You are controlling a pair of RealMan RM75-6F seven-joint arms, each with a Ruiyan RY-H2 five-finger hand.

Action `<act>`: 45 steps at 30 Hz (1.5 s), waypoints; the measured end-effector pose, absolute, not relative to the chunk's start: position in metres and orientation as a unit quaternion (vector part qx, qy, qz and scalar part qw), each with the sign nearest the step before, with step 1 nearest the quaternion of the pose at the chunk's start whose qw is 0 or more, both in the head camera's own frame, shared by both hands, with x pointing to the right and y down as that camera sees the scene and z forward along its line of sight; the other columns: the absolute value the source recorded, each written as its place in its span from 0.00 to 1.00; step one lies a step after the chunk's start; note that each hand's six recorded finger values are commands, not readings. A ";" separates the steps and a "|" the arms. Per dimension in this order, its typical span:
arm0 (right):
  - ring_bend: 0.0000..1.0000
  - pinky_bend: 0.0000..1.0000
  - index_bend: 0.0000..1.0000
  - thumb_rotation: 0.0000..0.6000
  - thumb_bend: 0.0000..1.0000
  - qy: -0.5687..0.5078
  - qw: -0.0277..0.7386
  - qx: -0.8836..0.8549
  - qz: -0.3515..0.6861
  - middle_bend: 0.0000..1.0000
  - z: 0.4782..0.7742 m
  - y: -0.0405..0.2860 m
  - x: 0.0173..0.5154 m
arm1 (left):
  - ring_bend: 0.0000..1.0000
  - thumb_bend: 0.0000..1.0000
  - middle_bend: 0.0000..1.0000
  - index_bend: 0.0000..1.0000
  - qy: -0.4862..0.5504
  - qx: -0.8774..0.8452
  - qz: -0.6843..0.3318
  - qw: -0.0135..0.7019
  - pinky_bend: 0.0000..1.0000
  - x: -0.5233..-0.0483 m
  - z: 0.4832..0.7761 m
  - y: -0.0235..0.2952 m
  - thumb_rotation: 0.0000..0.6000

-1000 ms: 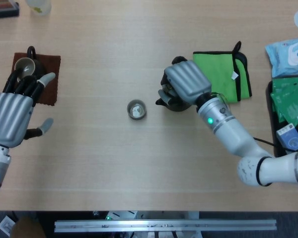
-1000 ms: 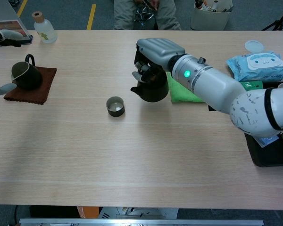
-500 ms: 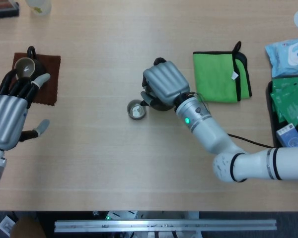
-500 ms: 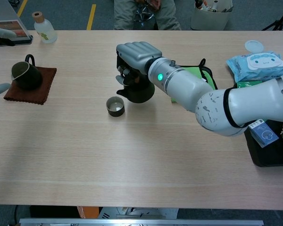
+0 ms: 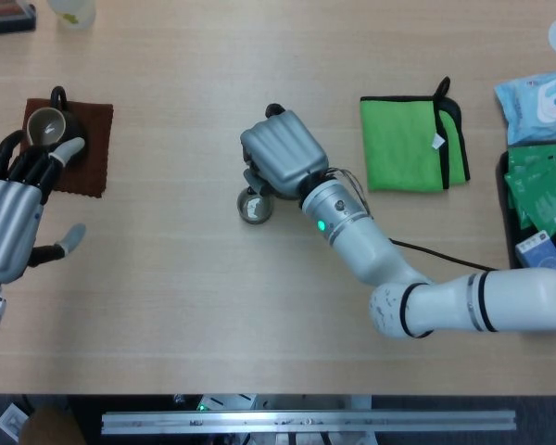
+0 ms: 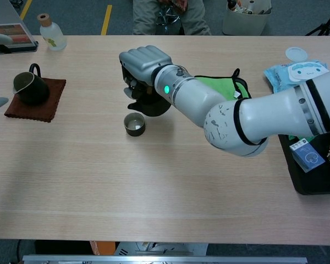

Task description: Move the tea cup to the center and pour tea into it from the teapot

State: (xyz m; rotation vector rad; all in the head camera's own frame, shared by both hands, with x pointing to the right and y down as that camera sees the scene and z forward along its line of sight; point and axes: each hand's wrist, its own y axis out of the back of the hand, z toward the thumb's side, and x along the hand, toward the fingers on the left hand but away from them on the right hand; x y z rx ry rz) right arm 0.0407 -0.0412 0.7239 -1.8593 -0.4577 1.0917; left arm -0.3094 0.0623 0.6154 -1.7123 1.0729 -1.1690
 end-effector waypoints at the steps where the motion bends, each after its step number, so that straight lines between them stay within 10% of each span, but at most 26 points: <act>1: 0.91 0.23 0.98 1.00 0.40 -0.183 0.455 -0.751 0.443 0.95 0.724 -0.041 0.040 | 0.17 0.25 0.20 0.11 0.423 -0.675 -0.460 0.393 0.07 -0.309 0.616 0.062 1.00; 45: 0.91 0.23 0.98 1.00 0.40 -0.140 0.517 -0.704 0.466 0.95 0.728 -0.039 0.033 | 0.17 0.25 0.20 0.10 0.432 -0.676 -0.458 0.383 0.07 -0.313 0.618 0.064 1.00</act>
